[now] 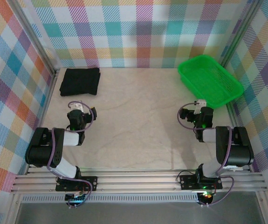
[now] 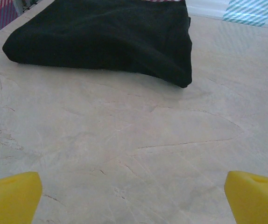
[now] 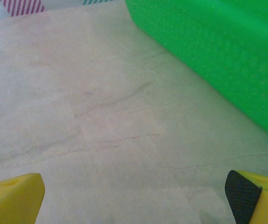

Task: Fold and stack the t-shirts

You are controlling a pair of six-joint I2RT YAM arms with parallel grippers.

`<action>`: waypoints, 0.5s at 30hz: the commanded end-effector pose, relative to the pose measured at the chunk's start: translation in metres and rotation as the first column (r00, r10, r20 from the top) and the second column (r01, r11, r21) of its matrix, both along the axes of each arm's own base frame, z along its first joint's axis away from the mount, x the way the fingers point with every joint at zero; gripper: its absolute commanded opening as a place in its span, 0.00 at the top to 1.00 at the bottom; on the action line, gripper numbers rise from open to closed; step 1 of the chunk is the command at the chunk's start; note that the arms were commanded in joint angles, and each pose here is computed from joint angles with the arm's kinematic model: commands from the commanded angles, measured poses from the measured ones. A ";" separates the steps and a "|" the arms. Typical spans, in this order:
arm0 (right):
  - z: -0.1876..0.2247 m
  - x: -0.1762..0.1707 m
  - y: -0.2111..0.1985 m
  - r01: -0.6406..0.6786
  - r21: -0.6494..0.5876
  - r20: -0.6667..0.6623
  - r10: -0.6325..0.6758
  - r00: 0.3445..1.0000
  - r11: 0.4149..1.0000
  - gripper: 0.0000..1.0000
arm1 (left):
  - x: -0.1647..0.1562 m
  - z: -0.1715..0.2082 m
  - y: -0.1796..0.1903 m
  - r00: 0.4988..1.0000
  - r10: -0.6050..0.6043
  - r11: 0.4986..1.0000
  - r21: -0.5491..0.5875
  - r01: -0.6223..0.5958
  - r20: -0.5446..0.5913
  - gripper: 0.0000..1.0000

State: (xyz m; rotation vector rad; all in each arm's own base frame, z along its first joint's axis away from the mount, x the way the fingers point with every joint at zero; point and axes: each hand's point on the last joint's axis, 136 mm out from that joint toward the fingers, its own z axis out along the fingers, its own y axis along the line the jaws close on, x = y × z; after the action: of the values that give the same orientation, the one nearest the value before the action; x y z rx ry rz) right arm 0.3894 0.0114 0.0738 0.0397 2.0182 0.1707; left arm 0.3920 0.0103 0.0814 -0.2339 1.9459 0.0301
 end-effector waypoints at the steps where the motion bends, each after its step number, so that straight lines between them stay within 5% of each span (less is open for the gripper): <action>1: 0.018 0.009 0.006 -0.028 -0.031 0.082 0.030 0.996 0.999 0.00 | 0.002 0.000 0.000 1.000 0.000 1.000 0.025 0.000 -0.005 0.00; 15: 0.018 0.008 0.009 -0.029 -0.053 0.076 0.033 0.997 0.998 0.00 | 0.002 0.000 -0.005 1.000 -0.002 0.998 0.058 0.003 -0.014 0.00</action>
State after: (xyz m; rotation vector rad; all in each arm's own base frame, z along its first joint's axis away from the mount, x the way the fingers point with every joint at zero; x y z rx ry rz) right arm 0.3912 0.0189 0.0774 -0.0025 2.0025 0.1524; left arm 0.3894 0.0046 0.0764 -0.2064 1.9699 0.0596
